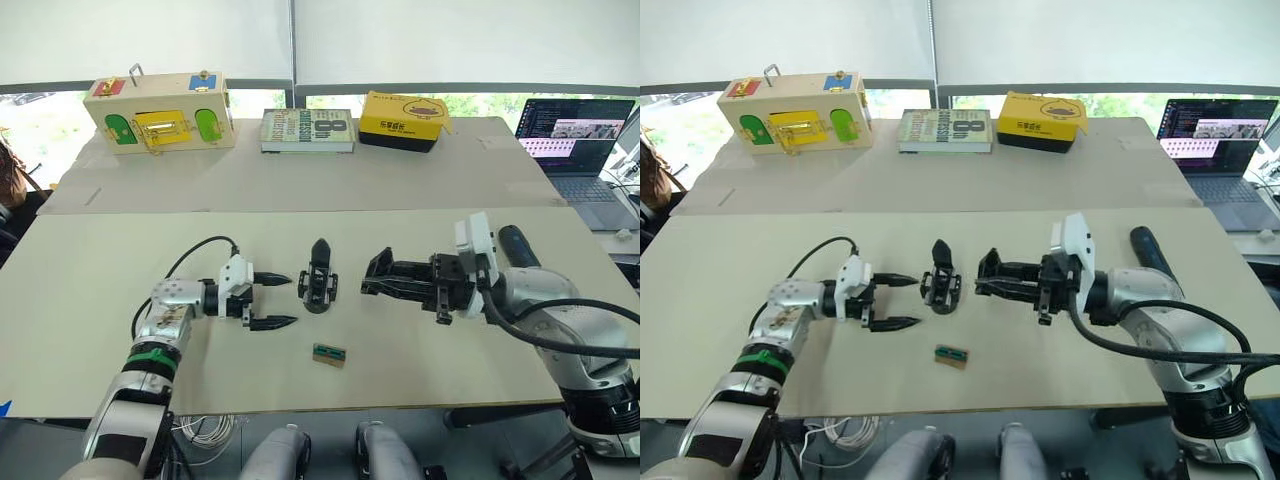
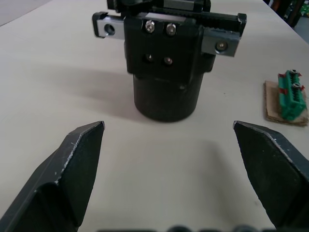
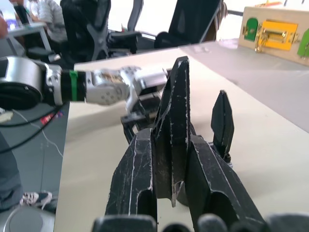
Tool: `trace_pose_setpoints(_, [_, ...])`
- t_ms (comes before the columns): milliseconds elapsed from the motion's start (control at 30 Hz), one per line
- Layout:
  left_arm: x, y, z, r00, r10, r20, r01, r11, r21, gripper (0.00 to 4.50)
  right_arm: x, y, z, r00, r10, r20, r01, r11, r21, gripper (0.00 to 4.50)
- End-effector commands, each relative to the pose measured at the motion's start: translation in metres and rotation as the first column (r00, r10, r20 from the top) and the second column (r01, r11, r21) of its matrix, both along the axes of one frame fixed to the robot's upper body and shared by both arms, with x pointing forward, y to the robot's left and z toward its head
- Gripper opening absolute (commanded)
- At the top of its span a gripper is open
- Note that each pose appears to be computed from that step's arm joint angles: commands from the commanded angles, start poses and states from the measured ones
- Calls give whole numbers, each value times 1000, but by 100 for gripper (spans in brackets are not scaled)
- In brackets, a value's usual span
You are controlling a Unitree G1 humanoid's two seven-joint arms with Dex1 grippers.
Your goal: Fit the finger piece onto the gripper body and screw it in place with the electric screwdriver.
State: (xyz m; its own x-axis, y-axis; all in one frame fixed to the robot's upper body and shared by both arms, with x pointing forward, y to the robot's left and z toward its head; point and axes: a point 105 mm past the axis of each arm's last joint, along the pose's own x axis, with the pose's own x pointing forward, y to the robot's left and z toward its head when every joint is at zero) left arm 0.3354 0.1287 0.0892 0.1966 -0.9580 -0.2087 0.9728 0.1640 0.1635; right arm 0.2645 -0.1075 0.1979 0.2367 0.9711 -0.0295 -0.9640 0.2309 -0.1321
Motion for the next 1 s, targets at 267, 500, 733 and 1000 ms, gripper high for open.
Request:
trace_pose_setpoints(267, [5, -35, -4, 995, -98, 13, 98, 995, 36, 450, -18, 1, -7, 999, 35, 10, -35, 999, -9, 42])
trace_pose_setpoints(500, [10, -40, -5, 995, -98, 20, 97, 994, 54, 450, -23, 4, -12, 1000, 31, -1, -31, 1000, -3, 41])
trace_pose_setpoints(733, [14, -40, -4, 997, -77, 31, 75, 996, 57, 369, -21, 7, -11, 999, 29, 18, -29, 1000, 11, 41])
trace_pose_setpoints(1000, [8, -46, -11, 994, -105, 15, 104, 992, 66, 232, -8, 37, -2, 993, 90, 78, -93, 995, 37, 41])
